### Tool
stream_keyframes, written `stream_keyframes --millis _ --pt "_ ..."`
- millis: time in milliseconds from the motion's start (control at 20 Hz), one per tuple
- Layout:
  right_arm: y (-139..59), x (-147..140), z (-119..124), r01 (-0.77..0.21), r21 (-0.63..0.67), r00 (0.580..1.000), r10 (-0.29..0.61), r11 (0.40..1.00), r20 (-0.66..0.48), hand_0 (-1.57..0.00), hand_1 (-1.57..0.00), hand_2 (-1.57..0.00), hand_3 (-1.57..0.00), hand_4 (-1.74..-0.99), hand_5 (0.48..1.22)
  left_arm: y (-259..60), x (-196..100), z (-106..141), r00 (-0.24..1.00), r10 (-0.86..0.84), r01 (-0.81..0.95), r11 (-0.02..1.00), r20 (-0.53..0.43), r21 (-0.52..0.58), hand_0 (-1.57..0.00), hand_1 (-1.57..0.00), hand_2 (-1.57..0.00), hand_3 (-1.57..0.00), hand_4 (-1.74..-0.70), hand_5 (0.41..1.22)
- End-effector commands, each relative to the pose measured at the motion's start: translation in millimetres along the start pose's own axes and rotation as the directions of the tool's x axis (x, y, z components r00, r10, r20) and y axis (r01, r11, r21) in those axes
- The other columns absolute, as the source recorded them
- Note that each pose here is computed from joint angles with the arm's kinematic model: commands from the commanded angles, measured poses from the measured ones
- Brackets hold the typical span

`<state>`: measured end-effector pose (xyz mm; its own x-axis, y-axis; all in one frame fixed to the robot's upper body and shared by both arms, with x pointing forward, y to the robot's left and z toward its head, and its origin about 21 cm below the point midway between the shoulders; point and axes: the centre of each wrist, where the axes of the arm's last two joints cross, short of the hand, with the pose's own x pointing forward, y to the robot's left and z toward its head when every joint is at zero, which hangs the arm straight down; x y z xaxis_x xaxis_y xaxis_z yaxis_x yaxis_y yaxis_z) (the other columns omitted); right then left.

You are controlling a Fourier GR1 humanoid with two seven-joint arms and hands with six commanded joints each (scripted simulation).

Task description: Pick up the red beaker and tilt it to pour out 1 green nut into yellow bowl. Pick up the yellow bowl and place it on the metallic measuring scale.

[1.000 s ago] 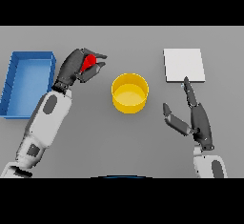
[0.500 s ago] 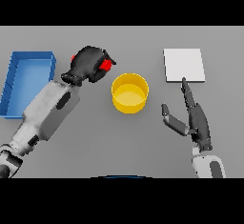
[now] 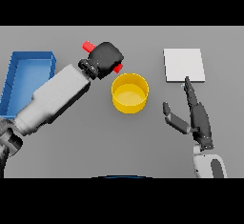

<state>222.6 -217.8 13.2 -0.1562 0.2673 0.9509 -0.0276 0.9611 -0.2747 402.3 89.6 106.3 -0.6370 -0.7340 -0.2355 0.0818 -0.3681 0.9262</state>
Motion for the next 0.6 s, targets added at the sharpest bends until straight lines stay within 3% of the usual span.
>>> stream_keyframes --millis 0,400,550 --pt "1.2 1 1 0.017 -0.002 1.000 -0.017 1.000 0.006 0.00 0.00 0.00 0.00 -1.225 0.663 2 2 -2 0.999 -0.041 0.041 0.999 0.027 -0.023 -1.57 -1.57 -1.57 -1.57 -1.68 1.215" --pt "3.2 0 -2 -0.026 -0.017 1.000 0.026 1.000 0.010 0.00 0.00 0.00 0.00 -1.188 0.647 19 21 -19 0.928 -0.367 0.373 0.918 0.067 -0.134 -1.57 -1.57 -1.57 -1.57 -1.73 1.220" --pt "4.1 -3 1 0.001 -0.021 1.000 -0.001 1.000 0.001 0.00 0.00 0.00 0.00 -1.180 0.630 24 26 -22 0.874 -0.469 0.482 0.867 0.124 -0.122 -1.57 -1.57 -1.57 -1.57 -1.74 1.220"
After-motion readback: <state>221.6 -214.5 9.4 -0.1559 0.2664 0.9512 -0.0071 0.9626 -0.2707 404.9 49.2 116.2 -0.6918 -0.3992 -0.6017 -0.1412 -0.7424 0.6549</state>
